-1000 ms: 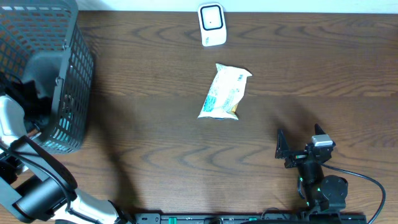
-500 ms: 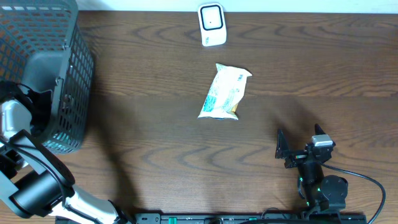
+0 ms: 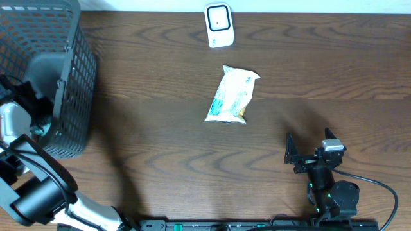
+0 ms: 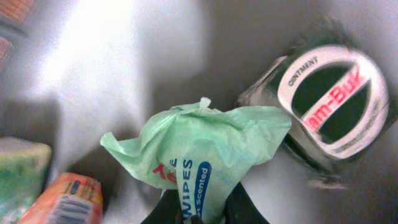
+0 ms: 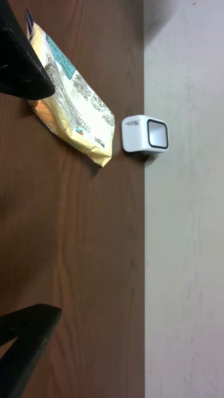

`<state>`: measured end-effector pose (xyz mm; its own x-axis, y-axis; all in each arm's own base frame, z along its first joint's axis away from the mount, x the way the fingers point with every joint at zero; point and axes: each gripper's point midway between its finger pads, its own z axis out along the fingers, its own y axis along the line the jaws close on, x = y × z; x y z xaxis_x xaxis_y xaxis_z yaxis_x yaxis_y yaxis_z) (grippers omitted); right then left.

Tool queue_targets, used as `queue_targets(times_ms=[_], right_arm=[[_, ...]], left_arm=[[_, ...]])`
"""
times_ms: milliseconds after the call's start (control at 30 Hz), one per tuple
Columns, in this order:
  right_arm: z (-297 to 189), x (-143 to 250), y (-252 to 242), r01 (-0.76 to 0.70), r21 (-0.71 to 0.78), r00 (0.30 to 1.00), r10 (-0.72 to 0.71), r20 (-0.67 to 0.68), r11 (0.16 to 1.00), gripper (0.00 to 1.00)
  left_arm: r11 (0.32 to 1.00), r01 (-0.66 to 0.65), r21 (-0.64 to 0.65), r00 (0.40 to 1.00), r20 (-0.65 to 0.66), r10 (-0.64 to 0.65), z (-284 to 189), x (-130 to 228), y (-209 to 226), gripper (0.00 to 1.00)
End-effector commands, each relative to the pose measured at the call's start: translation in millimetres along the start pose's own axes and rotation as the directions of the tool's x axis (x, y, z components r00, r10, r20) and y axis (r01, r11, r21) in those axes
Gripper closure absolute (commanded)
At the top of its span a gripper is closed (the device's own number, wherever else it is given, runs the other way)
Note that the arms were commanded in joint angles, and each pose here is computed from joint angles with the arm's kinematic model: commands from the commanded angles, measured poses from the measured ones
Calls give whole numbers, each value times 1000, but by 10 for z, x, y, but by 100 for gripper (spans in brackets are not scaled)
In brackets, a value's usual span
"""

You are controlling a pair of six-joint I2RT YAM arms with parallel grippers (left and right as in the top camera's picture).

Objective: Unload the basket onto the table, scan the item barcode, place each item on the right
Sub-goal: 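Reach into the basket and grasp the green wipes pack with left gripper, then lift the green wipes pack out and place it near the scanner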

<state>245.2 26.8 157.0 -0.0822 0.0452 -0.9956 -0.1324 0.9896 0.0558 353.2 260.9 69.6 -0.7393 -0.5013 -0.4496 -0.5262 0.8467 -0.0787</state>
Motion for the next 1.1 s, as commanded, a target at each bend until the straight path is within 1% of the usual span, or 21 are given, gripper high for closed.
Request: queue_targets(times_ms=[0, 33, 67, 133, 200, 233, 300, 333, 467, 500, 600, 700, 733, 833, 867, 933, 1067], right_arm=[[0, 14, 14, -13, -4, 1000, 13, -4, 1000, 1], [0, 13, 14, -13, -4, 1000, 13, -3, 1000, 1], [0, 13, 14, -13, -4, 1000, 13, -3, 1000, 1], [0, 13, 14, -13, -4, 1000, 13, -3, 1000, 1], [0, 13, 14, -13, -4, 1000, 13, -3, 1000, 1], [0, 13, 14, -13, -4, 1000, 13, -3, 1000, 1], [0, 13, 14, -13, -4, 1000, 13, -3, 1000, 1], [0, 13, 14, -13, -4, 1000, 13, -3, 1000, 1], [0, 14, 14, -13, -4, 1000, 13, -4, 1000, 1], [0, 13, 14, -13, -4, 1000, 13, -3, 1000, 1], [0, 13, 14, -13, -4, 1000, 13, -3, 1000, 1], [0, 13, 14, -13, -4, 1000, 13, -3, 1000, 1], [0, 13, 14, -13, -4, 1000, 13, -3, 1000, 1], [0, 14, 14, -13, -4, 1000, 13, -4, 1000, 1], [0, 13, 14, -13, -4, 1000, 13, -3, 1000, 1], [0, 13, 14, -13, -4, 1000, 13, -3, 1000, 1], [0, 13, 14, -13, -4, 1000, 13, -3, 1000, 1]], left_arm=[[973, 80, 216, 943, 300, -144, -853, -867, -364, 93], [934, 60, 352, 884, 416, -213, -1294, -1177, -578, 92], [911, 46, 410, 844, 472, -255, -1550, -1325, -662, 92], [877, 29, 480, 750, 569, -337, -2047, -1571, -732, 93], [844, 21, 535, 675, 615, -407, -2431, -1698, -772, 93], [807, 22, 590, 622, 624, -473, -2742, -1743, -809, 93], [772, 35, 634, 599, 605, -524, -2949, -1719, -850, 93], [758, 32, 652, 597, 595, -538, -3033, -1693, -881, 93], [689, -37, 723, 647, 543, -535, -3249, -1560, -1165, 93], [642, -46, 766, 681, 494, -541, -3283, -1504, -1350, 92], [580, -74, 811, 741, 434, -513, -3282, -1397, -1756, 93], [532, -119, 838, 807, 394, -440, -3256, -1214, -2253, 93], [518, -197, 832, 832, 421, -360, -3253, -1077, -2572, 93], [493, -315, 811, 852, 471, -231, -3213, -831, -3032, 93], [498, -331, 802, 858, 475, -195, -3149, -748, -3165, 93], [530, -330, 781, 876, 462, -136, -2949, -585, -3397, 93], [677, -252, 692, 926, 377, -40, -2298, -242, -3707, 93]])
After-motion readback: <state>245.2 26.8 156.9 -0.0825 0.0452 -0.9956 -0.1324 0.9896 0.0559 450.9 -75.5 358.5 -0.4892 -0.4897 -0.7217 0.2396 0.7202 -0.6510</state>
